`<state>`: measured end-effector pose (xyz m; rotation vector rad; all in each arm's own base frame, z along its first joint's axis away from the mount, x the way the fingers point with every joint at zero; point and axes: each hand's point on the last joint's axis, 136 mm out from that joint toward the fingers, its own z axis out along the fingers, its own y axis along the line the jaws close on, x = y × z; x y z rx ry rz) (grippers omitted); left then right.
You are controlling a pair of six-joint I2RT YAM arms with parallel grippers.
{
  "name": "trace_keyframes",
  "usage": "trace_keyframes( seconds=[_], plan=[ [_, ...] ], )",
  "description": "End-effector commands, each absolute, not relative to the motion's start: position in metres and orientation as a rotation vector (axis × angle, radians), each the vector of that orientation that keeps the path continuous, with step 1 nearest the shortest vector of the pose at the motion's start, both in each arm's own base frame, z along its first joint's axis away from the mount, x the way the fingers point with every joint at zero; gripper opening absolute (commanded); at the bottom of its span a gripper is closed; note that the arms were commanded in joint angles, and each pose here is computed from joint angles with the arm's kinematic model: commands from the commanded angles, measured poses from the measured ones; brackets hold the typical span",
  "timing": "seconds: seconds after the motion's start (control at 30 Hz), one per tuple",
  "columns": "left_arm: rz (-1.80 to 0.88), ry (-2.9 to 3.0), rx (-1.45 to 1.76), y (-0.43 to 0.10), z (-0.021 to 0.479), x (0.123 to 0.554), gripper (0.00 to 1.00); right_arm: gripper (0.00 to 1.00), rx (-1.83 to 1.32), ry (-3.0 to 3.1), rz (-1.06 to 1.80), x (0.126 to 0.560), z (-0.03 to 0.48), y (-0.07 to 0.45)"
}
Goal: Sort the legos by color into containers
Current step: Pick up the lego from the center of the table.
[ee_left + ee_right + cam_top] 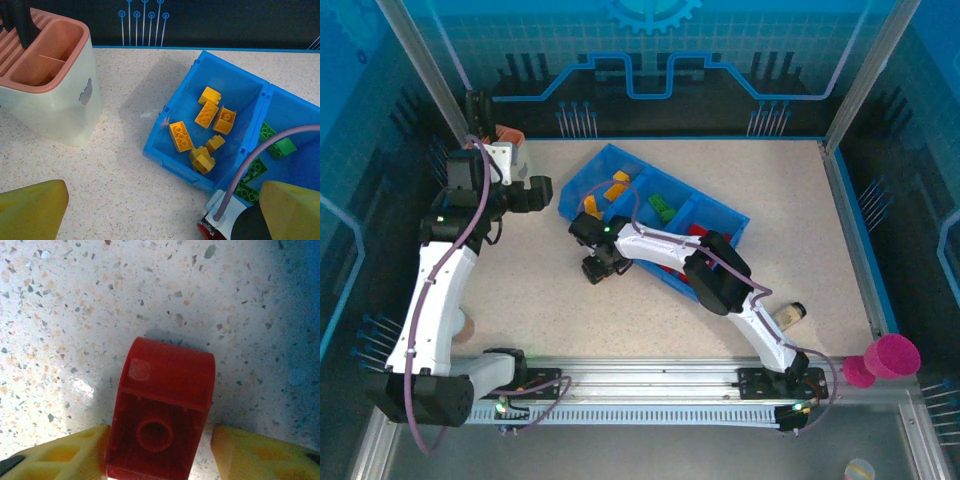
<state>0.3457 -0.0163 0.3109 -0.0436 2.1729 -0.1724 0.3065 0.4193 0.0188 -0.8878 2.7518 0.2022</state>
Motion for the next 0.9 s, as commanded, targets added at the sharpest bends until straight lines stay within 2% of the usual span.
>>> trace_keyframes(
  seconds=[0.0, 0.17, 0.33, 0.6, 0.87],
  plan=[
    [-0.161, 2.154, -0.058, -0.011, 0.313, 0.343, 0.99, 0.51, -0.903, 2.765, 0.111, 0.311, -0.007, 0.412],
    [-0.142, 2.156, -0.060, -0.009, 0.309, 0.340, 0.99, 0.30, -0.938, 2.757, 0.064, 0.309, -0.012, 0.405],
    [-0.135, 2.177, -0.071, -0.007, 0.303, 0.340, 0.99, 0.18, -0.972, 2.727, 0.020, 0.309, -0.006, 0.391],
    [-0.107, 2.230, -0.159, 0.001, 0.272, 0.339, 0.99, 0.14, -1.017, 2.509, 0.168, 0.304, 0.088, 0.376],
    [-0.085, 2.208, -0.292, 0.013, 0.238, 0.339, 0.99, 0.14, -0.889, 2.407, 0.157, 0.297, 0.165, 0.304]
  ],
)
